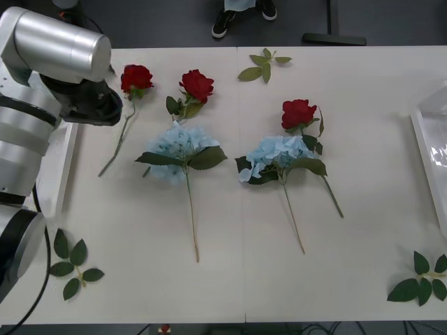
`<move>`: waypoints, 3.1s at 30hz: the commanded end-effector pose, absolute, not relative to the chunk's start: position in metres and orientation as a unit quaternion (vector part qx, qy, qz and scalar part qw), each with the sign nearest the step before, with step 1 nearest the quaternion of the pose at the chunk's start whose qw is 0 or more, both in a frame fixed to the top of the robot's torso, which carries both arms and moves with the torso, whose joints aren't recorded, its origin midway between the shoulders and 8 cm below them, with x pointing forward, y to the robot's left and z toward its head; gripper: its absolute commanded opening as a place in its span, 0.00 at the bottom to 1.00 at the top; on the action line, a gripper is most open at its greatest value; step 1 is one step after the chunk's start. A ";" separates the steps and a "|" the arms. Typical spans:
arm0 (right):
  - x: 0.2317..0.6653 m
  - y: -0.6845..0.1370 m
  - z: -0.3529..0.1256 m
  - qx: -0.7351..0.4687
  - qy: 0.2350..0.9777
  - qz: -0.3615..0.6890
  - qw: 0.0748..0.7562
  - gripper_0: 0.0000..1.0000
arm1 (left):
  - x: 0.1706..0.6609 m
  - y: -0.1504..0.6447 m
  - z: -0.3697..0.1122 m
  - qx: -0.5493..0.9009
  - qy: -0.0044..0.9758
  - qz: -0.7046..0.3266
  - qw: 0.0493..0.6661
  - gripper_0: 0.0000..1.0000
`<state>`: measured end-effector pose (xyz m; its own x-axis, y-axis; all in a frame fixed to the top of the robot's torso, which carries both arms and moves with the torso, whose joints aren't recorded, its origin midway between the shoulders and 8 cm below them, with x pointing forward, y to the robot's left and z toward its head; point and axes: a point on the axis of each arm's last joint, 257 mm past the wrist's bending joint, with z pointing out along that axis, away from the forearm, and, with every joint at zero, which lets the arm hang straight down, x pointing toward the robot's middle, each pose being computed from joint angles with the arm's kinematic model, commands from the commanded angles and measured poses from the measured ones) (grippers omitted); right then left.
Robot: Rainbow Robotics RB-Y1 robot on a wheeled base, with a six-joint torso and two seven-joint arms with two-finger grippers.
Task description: Place the red flowers into the right box and the blue flowers into the left box. If a person shows an open palm, hand one flower to the person first, then continue sorting.
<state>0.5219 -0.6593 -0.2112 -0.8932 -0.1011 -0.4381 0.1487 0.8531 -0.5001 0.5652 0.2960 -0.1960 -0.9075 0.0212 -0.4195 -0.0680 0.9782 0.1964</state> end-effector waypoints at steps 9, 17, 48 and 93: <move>0.518 -0.664 -0.207 0.018 0.936 -0.265 0.232 0.62 | 0.512 0.375 -0.152 0.015 0.965 0.130 0.225 0.00; 0.523 -0.652 -0.209 0.016 0.941 -0.242 0.237 0.72 | 0.526 0.364 -0.147 0.022 0.961 0.109 0.253 0.50; 0.490 -0.425 -0.082 -0.104 0.968 0.042 0.226 0.72 | 0.625 0.260 -0.205 0.031 0.933 0.091 0.346 1.00; 0.533 -0.267 -0.263 -0.119 0.950 -0.040 0.285 0.72 | 0.630 0.269 -0.286 -0.020 0.941 0.090 0.324 0.99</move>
<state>0.5080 -0.2792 -0.2848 -0.8273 -0.3020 -0.4736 -0.2531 0.9531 -0.1658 0.6289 0.2735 -0.2848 -0.7952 0.0419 -0.6049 -0.0822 0.9809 0.1760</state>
